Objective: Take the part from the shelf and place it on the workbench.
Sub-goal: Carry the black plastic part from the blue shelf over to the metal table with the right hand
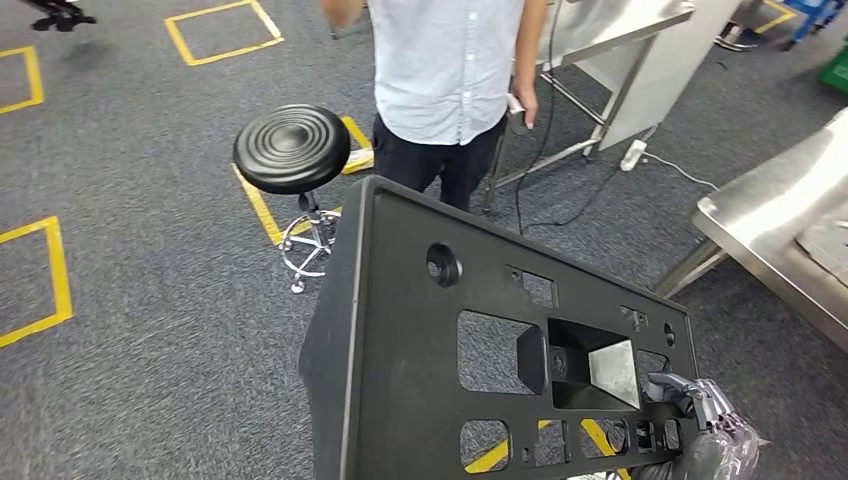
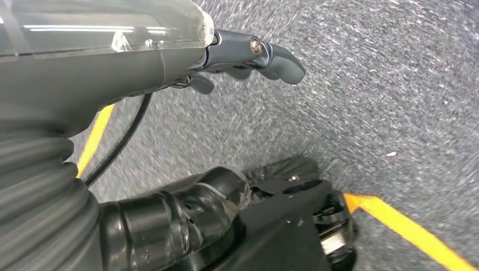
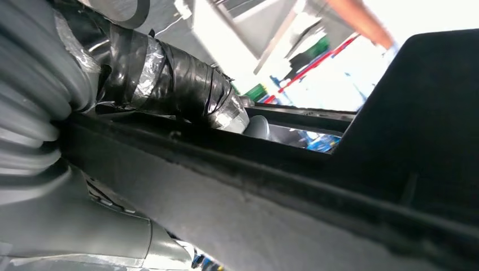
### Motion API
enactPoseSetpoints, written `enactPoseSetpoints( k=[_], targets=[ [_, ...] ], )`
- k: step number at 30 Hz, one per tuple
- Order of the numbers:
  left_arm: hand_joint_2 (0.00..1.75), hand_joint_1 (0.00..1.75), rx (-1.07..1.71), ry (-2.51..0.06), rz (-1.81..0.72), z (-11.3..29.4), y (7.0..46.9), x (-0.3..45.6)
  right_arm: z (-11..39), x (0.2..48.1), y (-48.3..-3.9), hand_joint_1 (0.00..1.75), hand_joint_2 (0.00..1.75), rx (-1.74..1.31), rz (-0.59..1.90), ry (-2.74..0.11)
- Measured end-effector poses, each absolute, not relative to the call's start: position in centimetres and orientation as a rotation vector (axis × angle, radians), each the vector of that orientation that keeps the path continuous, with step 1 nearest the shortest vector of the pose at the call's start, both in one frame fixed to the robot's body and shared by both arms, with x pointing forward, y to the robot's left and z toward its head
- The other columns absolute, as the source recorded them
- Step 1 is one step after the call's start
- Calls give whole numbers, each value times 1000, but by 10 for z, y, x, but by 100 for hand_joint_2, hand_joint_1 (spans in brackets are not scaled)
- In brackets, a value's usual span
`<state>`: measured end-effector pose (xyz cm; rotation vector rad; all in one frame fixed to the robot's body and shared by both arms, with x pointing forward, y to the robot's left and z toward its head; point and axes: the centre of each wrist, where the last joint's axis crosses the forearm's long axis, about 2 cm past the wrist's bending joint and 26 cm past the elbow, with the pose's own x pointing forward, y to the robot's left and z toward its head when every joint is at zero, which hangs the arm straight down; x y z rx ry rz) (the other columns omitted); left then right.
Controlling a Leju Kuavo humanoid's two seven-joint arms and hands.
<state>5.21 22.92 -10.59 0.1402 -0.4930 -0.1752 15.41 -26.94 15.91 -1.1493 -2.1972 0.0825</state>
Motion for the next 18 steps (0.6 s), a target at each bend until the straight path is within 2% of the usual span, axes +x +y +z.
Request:
enactPoseSetpoints(
  k=[18],
  targets=[
    [175, 0, 138, -492, -188, -106, 227, 53, 157, 148, -279, 173, 175, -1182, 70, -2172]
  ],
)
